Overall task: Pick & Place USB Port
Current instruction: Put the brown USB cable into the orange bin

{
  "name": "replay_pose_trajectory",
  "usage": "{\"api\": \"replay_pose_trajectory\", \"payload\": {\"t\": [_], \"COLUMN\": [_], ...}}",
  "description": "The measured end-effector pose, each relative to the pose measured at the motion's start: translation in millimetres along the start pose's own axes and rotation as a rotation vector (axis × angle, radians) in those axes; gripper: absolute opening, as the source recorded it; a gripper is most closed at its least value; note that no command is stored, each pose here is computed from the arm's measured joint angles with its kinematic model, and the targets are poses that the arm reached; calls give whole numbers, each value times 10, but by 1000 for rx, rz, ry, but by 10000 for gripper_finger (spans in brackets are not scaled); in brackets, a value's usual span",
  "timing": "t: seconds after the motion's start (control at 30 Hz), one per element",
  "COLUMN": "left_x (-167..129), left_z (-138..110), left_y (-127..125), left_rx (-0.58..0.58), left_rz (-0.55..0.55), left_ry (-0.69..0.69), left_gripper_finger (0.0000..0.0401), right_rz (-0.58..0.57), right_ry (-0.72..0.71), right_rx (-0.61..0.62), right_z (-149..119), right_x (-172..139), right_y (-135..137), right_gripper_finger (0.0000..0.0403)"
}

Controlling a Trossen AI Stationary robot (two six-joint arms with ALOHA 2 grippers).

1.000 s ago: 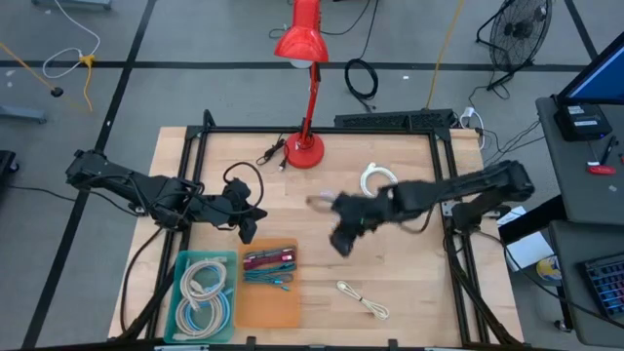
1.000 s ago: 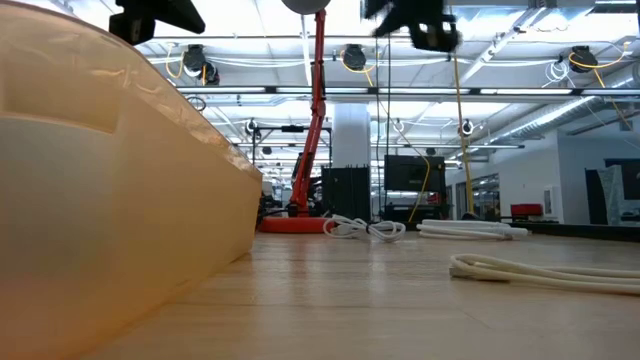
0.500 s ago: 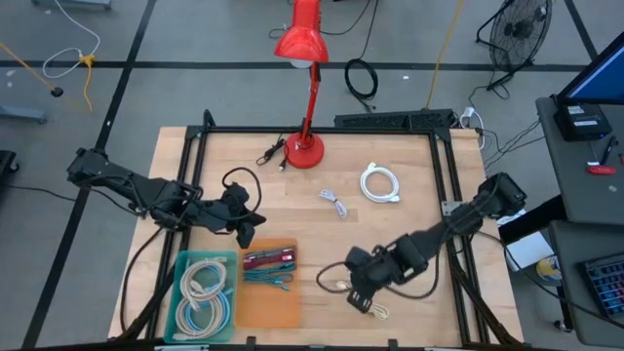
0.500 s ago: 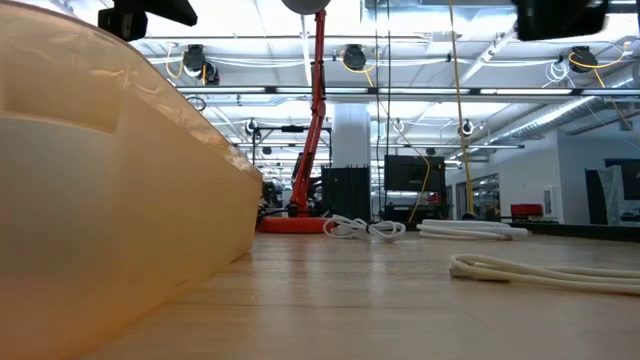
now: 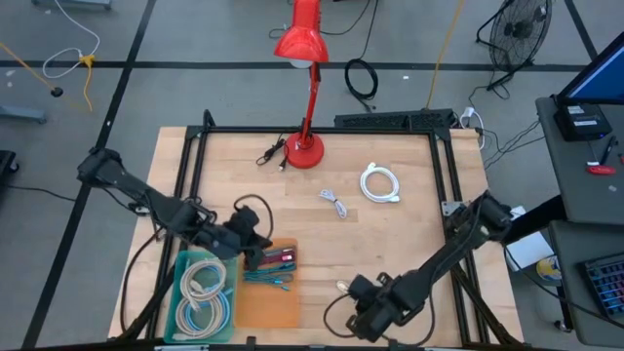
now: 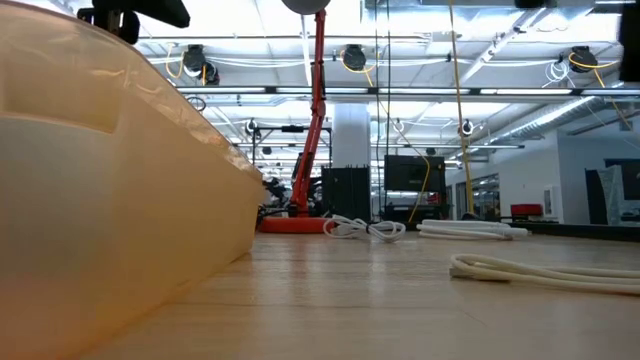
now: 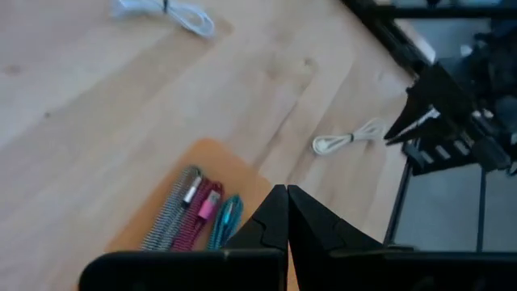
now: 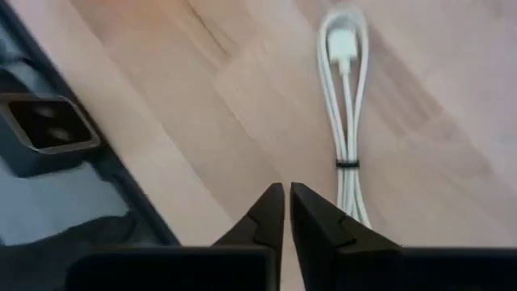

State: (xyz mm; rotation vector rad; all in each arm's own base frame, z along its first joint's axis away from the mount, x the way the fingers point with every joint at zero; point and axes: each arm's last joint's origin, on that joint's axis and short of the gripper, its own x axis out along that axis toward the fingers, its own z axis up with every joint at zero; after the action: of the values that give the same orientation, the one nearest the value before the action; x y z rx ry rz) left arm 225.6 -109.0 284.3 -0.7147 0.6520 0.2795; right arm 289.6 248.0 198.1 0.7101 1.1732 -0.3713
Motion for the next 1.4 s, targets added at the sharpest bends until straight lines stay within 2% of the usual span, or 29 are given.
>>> {"api": "replay_pose_trajectory", "payload": {"t": [0.1,0.2,0.4,0.6,0.77,0.87,0.97,1.07,1.23,1.4], "left_x": [111,212,315,291,244,218,190,170,154,155], "left_z": [-84,-152,-281,-413,-480,-520,-566,-601,-624,-615], "left_y": [-54,-94,-172,-227,-260,-281,-304,-317,-326,-324], "left_rx": [6,12,32,62,80,69,63,61,42,15], "left_rz": [2,4,-21,-41,-61,-75,-90,-97,-95,-83], "left_ry": [16,29,61,90,104,118,129,137,128,99], "left_gripper_finger": [3,3,3,3,3,3,3,3,3,3], "right_rz": [-29,-47,-55,-68,-125,-78,-77,-91,-86,-47], "right_ry": [21,43,134,118,119,131,147,172,230,184], "right_rx": [-1,-10,-34,-57,-22,33,83,130,158,218], "right_z": [-35,-5,82,60,-7,-59,-116,-164,-202,-176], "right_x": [113,162,190,222,410,509,598,643,660,618], "right_y": [-8,-27,-63,-90,-296,-372,-478,-547,-549,-490], "right_gripper_finger": [6,14,83,160,191,196,185,148,24,9]}}
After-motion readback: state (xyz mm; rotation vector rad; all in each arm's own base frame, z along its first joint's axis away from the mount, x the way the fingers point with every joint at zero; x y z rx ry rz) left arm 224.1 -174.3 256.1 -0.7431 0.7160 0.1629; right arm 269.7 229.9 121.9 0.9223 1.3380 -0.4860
